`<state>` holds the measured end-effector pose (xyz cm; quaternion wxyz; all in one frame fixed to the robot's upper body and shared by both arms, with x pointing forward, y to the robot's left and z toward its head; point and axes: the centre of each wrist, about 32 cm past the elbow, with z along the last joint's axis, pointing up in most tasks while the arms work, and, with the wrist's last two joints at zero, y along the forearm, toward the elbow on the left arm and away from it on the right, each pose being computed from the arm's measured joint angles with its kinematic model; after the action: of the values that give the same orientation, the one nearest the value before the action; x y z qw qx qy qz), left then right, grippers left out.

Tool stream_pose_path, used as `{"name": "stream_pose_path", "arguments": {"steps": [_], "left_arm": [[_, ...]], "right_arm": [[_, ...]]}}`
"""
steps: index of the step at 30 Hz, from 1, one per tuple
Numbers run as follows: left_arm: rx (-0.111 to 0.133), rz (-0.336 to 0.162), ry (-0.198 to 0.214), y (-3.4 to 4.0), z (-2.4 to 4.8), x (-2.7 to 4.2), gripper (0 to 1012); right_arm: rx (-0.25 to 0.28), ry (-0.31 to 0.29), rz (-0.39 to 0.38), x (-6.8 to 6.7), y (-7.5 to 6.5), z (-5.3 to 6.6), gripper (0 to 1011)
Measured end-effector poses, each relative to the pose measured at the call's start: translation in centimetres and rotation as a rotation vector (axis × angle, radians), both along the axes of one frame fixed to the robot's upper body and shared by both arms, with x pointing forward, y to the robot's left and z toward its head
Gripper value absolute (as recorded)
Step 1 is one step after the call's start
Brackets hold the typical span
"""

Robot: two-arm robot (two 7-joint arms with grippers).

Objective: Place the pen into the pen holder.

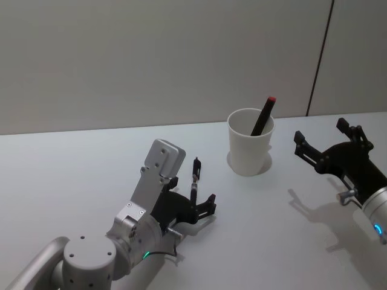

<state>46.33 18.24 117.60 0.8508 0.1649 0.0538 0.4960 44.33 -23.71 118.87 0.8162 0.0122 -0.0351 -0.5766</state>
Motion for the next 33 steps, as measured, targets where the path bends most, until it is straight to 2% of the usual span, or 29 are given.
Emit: {"name": "stream_pose_path", "arguments": {"steps": [15,33], "left_arm": [[0.009,0.007,0.014,-0.4,-0.05,-0.07,1001],[0.051,-0.004,0.025,-1.1,-0.08,0.27,1001]], "right_arm": [[0.0,0.0,0.0,0.0,0.0,0.0,1001],[0.0,0.0,0.0,0.0,0.0,0.0,1001]]}}
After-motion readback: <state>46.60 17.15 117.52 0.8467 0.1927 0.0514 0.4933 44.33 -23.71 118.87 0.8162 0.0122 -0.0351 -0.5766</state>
